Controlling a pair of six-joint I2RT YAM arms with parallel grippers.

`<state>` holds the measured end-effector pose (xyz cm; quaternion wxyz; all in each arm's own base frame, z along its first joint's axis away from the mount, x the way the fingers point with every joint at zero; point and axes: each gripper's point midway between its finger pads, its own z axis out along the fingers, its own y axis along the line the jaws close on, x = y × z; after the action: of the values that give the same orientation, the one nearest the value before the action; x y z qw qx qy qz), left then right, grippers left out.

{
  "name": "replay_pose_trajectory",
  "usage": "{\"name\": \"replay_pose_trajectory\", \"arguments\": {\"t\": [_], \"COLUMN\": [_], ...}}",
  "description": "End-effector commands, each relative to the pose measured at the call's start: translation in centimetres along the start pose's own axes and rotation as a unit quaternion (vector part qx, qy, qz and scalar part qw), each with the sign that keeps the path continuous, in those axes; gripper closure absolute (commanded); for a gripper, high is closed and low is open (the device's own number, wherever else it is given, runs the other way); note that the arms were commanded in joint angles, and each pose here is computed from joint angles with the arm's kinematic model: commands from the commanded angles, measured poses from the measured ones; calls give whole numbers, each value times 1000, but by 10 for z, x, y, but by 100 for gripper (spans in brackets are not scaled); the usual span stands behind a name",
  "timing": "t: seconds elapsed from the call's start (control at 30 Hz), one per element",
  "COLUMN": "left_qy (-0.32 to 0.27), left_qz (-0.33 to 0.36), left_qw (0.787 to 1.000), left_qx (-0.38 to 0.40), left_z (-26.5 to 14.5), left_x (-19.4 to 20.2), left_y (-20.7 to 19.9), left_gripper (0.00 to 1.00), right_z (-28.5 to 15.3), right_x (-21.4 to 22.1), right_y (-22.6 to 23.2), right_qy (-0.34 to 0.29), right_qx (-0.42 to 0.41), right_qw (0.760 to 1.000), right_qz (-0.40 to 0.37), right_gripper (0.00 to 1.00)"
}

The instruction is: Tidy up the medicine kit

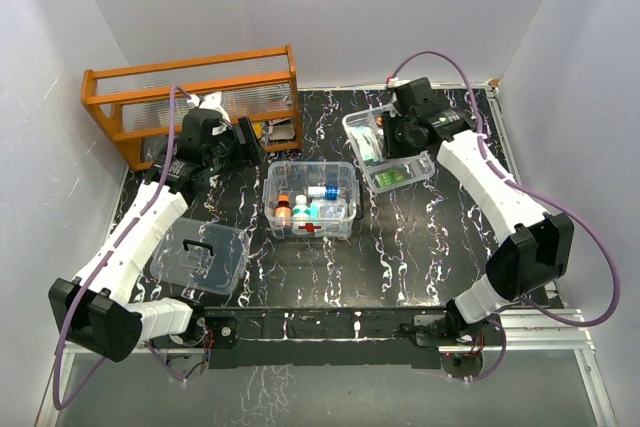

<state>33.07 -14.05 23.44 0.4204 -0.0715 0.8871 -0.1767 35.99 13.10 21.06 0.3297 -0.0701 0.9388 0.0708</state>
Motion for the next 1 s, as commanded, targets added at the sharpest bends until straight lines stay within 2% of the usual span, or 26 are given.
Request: {"name": "replay_pose_trajectory", "arguments": {"t": [0.0, 0.37, 0.73, 0.97], "left_qy": [-14, -10, 31, 53], "left_qz": [-10, -9, -26, -41], "left_qw": [1000, 1000, 999, 997], "left_qx": [6, 9, -36, -23], "left_z": [-11, -19, -16, -17], "left_x": [-18, -21, 2, 16], "left_y": [-4, -4, 27, 30], "left_gripper": [26, 26, 25, 25], "right_z": [-13, -7, 22, 29], "right_x": [-12, 10, 12, 9], "right_y": [41, 121, 180, 197], "right_qy": [-7, 26, 28, 30], "right_qx": [-54, -131, -204, -249], "right_qw": [996, 969, 913, 874], "right_qz": [-70, -206, -353, -416], "right_gripper": [100, 100, 100, 100]}}
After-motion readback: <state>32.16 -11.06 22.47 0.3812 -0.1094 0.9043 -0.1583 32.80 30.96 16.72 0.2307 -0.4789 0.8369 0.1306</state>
